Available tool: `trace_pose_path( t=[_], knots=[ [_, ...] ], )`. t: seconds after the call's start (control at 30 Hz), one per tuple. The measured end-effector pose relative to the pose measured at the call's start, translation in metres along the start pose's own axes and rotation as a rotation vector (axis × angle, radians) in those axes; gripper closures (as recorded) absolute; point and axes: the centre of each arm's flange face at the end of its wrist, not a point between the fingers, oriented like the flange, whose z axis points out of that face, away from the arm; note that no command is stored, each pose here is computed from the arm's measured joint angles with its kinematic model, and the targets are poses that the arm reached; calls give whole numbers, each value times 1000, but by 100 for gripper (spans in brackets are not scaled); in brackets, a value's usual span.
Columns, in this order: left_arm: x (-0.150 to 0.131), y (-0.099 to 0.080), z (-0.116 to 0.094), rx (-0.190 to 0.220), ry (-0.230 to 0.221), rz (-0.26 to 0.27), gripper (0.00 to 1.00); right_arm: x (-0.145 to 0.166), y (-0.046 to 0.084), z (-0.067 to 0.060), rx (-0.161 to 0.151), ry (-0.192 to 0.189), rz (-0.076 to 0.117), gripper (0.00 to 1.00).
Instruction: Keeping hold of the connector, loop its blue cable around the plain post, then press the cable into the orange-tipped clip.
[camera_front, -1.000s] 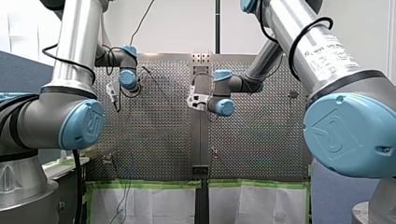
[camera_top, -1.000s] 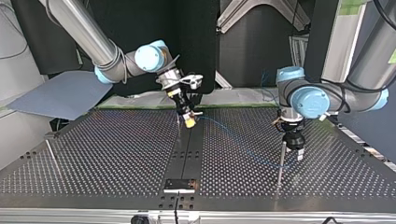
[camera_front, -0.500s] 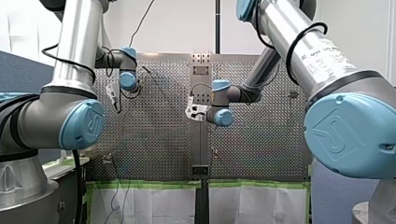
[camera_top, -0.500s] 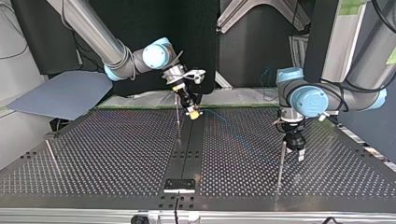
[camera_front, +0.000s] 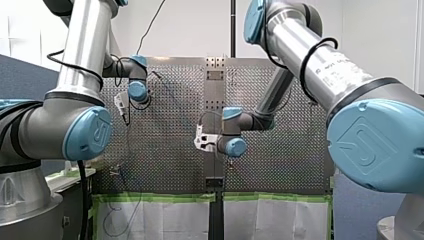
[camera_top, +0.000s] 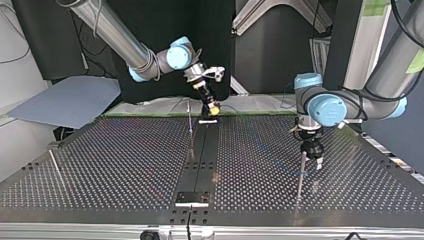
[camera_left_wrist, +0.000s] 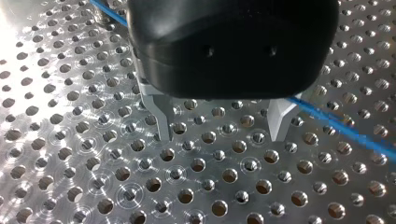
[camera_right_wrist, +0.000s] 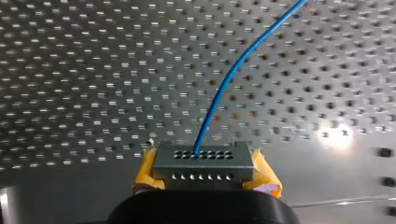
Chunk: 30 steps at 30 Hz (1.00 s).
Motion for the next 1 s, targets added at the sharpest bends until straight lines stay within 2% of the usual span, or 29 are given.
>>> trace_pose_path(
  t=[0.37, 0.6, 0.83, 1.0],
  knots=[
    [0, 0, 0, 0, 0, 1, 0, -68, 4, -9, -28, -55, 8, 100],
    [0, -1, 0, 1, 1, 6, 0, -118, 15, -20, -77, -98, 13, 100],
    [1, -1, 0, 1, 1, 7, 0, -156, 28, -31, -126, -123, 14, 100],
    [0, -1, 0, 2, 1, 9, 0, -190, 39, -43, -164, -155, 17, 100]
  ],
)
